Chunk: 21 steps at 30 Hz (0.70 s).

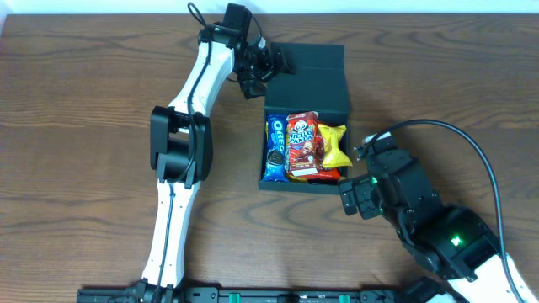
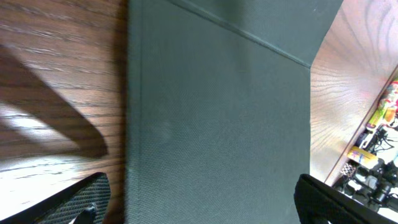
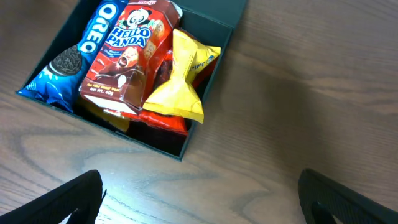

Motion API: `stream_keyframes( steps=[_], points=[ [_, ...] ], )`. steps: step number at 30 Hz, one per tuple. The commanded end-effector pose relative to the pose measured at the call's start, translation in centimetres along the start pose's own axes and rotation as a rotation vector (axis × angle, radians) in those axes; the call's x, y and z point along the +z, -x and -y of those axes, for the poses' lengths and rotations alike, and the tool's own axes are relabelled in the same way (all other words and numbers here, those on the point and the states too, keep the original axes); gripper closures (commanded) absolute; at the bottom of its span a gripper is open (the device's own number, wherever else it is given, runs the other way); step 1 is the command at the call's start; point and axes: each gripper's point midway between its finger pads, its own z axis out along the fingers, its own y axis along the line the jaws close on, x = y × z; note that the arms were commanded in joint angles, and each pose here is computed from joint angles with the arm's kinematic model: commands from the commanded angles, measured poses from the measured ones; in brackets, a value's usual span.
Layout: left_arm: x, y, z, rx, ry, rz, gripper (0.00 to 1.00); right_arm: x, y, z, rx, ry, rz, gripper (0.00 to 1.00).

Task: Pack container
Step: 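Grasp the lid edge with the left gripper and swing it over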

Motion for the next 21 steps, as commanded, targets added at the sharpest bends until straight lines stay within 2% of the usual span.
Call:
stream_keyframes(
  steps=[1,9,16,21],
  points=[
    [0.2,0.2,-0.3,0.023,-0.026,-0.018,0.05,0.1,-0.1,0.4,0.011,-0.011,-0.005,0.01],
    [0.9,-1.4,3.5,0.108,-0.172,-0.081,0.05,0.1,-0.1,0.4,0.011,-0.011,-0.005,0.01],
    [1.5,-2.8,4.9,0.128,-0.214,-0.127,0.04,0.1,-0.2,0.4,0.011,-0.011,-0.005,0.01],
    [1.3,-2.7,3.8,0.091,-0.174,-0.126,0.05,0.1,-0.2,0.4,0.011,-0.011,-0.006,0.01]
  ],
)
